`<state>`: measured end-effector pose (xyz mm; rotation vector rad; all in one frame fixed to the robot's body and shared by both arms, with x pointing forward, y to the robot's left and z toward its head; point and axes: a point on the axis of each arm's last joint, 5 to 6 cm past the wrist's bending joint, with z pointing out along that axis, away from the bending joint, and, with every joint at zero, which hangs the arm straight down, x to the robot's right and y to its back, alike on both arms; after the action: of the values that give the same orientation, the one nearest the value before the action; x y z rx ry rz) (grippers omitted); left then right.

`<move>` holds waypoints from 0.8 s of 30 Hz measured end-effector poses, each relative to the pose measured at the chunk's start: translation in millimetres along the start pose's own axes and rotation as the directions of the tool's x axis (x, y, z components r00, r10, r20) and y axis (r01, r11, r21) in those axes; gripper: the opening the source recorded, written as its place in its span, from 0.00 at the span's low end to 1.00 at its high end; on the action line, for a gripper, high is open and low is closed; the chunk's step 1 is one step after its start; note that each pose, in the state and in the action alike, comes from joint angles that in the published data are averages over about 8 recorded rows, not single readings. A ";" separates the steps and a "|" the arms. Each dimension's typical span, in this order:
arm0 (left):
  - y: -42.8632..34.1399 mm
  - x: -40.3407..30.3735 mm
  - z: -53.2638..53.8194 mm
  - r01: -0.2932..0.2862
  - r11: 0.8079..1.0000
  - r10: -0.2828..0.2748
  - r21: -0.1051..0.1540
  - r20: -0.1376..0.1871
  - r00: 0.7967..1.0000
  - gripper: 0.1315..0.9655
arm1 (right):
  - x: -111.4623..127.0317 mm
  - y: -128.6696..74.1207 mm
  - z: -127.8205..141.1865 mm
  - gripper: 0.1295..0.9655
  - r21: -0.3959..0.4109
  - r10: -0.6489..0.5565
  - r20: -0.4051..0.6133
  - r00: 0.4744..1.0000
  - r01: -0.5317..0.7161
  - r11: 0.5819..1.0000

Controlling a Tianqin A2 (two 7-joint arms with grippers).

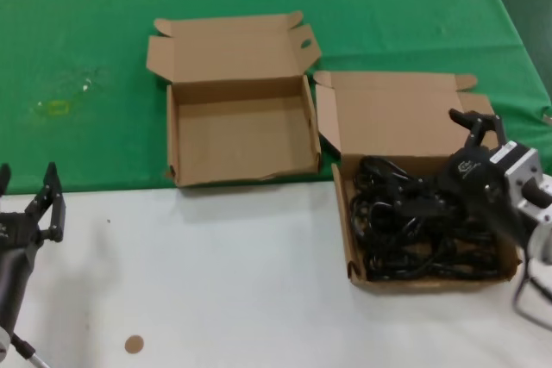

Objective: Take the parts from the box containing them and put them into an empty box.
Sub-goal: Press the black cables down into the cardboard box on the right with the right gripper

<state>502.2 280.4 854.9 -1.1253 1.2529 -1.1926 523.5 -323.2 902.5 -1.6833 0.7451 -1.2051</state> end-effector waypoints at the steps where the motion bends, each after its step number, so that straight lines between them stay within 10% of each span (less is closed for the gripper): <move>1: 0.0 0.0 0.0 0.000 1.000 0.000 0.000 0.000 1.000 0.43 | 6.4 -2.6 -0.3 1.00 -0.007 -0.034 0.029 0.999 0.034 0.999; 10: 0.0 0.0 0.0 0.000 1.000 0.000 0.000 0.000 1.000 0.21 | 62.9 -42.3 0.9 1.00 -0.043 -0.336 0.325 0.884 0.369 0.929; 24: 0.0 0.0 0.0 0.000 1.000 0.000 0.000 0.000 1.000 0.04 | 114.9 -84.4 24.9 1.00 0.038 -0.527 0.696 0.487 0.709 0.705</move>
<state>502.2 280.4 854.9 -1.1254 1.2529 -1.1926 583.5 -379.0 1021.8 -2.5369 -0.2408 -0.8270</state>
